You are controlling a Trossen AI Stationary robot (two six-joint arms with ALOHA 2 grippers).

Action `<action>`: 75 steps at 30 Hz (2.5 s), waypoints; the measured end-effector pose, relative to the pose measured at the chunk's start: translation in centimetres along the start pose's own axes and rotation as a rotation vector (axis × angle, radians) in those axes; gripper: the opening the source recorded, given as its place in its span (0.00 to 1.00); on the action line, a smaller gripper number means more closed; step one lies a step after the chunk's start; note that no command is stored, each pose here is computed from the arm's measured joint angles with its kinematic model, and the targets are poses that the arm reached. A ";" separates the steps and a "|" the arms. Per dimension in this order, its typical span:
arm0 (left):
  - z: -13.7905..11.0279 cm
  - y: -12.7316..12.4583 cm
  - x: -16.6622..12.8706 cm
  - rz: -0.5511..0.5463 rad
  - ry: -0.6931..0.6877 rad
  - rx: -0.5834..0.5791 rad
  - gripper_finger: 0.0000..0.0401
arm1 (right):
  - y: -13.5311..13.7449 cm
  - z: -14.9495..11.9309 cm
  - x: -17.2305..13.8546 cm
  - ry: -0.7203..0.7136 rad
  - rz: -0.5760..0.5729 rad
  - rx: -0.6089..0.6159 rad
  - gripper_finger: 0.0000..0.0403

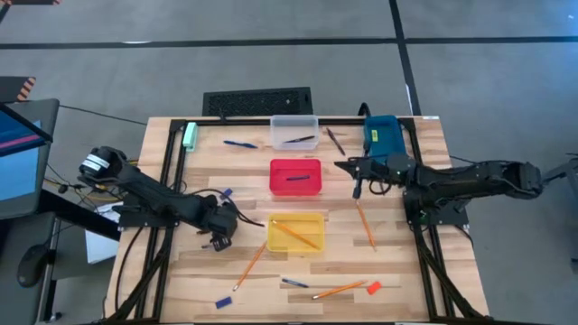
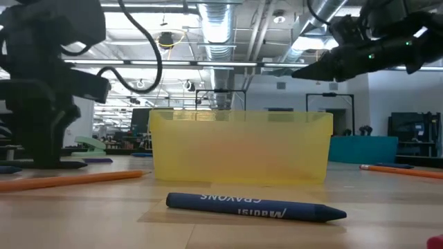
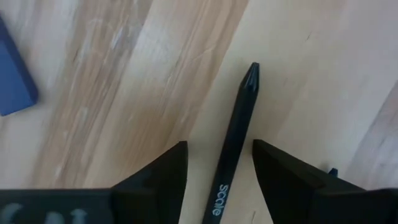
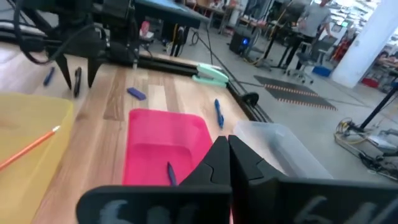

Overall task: Sort crayons/erasers/pens/pencils in bins
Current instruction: Put the left black ballpen into the transparent bin

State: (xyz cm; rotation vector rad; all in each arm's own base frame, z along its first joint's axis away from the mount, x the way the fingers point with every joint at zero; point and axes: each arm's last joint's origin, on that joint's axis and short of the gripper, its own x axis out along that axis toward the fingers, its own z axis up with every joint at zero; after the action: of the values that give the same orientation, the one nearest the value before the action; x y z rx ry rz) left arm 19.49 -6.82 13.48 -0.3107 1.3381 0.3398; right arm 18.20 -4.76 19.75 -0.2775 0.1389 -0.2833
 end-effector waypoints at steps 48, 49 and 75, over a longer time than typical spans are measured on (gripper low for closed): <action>12.5 9.6 -10.1 -0.028 -0.335 0.401 0.04 | -1.6 -1.0 -0.1 0.067 -0.066 0.082 0.01; 12.8 10.2 -10.2 -0.042 -0.360 0.408 0.04 | -1.9 -0.9 -0.1 0.061 -0.080 0.084 0.01; 16.8 10.0 -10.1 -0.087 -0.642 0.450 0.04 | -3.4 -1.8 0.1 0.092 -0.151 0.125 0.01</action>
State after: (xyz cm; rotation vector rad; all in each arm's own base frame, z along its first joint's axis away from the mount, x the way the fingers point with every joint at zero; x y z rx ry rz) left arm 28.33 8.49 26.56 0.1177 0.7322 0.0443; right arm 17.11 -8.41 19.02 -0.1512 0.1908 -0.4531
